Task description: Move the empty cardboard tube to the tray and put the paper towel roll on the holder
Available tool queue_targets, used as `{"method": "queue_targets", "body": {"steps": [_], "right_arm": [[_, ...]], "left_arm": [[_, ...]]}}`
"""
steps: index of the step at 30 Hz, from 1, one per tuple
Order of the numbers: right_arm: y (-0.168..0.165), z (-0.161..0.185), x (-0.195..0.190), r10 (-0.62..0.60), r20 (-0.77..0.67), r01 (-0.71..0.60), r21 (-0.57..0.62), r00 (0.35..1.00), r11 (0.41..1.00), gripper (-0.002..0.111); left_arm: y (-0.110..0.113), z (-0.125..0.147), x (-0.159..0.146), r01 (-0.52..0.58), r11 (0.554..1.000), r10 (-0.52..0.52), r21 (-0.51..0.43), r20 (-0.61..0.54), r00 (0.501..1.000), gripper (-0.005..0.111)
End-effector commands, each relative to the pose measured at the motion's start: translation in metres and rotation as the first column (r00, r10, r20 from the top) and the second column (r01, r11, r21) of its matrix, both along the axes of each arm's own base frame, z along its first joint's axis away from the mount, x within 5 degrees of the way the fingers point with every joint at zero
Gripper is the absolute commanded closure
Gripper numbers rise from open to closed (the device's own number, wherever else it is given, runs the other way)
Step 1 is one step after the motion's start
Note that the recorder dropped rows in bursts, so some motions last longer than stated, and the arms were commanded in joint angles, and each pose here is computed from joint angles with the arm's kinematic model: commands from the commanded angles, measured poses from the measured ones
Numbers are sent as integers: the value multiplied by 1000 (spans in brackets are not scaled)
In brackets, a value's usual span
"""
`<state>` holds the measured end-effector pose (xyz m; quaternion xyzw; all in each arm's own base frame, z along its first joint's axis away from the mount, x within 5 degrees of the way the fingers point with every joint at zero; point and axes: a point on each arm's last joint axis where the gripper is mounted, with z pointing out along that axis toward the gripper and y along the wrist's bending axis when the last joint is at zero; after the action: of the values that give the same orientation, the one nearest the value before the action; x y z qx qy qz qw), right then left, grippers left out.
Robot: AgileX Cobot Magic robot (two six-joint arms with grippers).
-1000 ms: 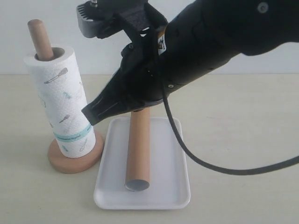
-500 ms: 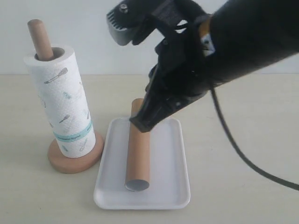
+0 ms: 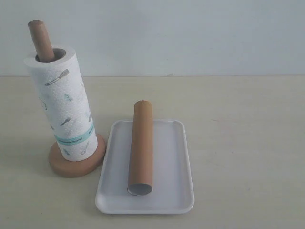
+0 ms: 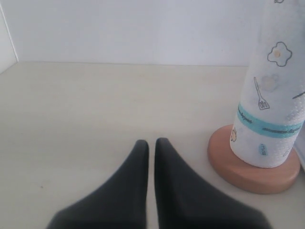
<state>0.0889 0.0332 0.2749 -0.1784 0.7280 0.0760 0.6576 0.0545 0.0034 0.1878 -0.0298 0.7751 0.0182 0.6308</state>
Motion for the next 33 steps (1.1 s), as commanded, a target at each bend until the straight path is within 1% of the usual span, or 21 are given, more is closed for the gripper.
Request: {"method": "queue_targets", "body": {"steps": [1, 4, 7, 10, 17, 20, 24, 25, 31, 33], "right_arm": [[-21, -28, -19, -179, 70, 177, 42, 981, 983, 107], [-27, -51, -27, -253, 46, 245, 135, 966, 960, 107], [-29, -70, -33, -266, 57, 253, 174, 962, 952, 107], [-29, -72, -33, -270, 46, 259, 169, 962, 951, 107], [-27, -67, -33, -252, 96, 231, 191, 963, 954, 107], [-27, -67, -33, -253, 78, 232, 210, 964, 950, 107], [-25, -70, -33, -233, 62, 218, 183, 971, 959, 107], [-25, -70, -33, -228, 57, 213, 194, 972, 957, 107], [-24, -70, -33, -222, 63, 208, 177, 973, 962, 107], [-24, -72, -33, -220, 41, 209, 179, 975, 961, 107]], "left_arm": [[0, -1, 0, -2, 1000, 2, -4, 0, 1000, 103], [0, -1, 0, -2, 1000, 2, -4, 0, 1000, 103], [0, -1, 0, -2, 1000, 2, -4, 0, 1000, 103], [0, -1, 0, -2, 1000, 2, -4, 0, 1000, 103], [0, -1, 0, -2, 1000, 2, -4, 0, 1000, 103], [0, -1, 0, -2, 1000, 2, -4, 0, 1000, 103], [0, -1, 0, -2, 1000, 2, -4, 0, 1000, 103], [0, -1, 0, -2, 1000, 2, -4, 0, 1000, 103], [0, -1, 0, -2, 1000, 2, -4, 0, 1000, 103], [0, -1, 0, -2, 1000, 2, -4, 0, 1000, 103]]}}
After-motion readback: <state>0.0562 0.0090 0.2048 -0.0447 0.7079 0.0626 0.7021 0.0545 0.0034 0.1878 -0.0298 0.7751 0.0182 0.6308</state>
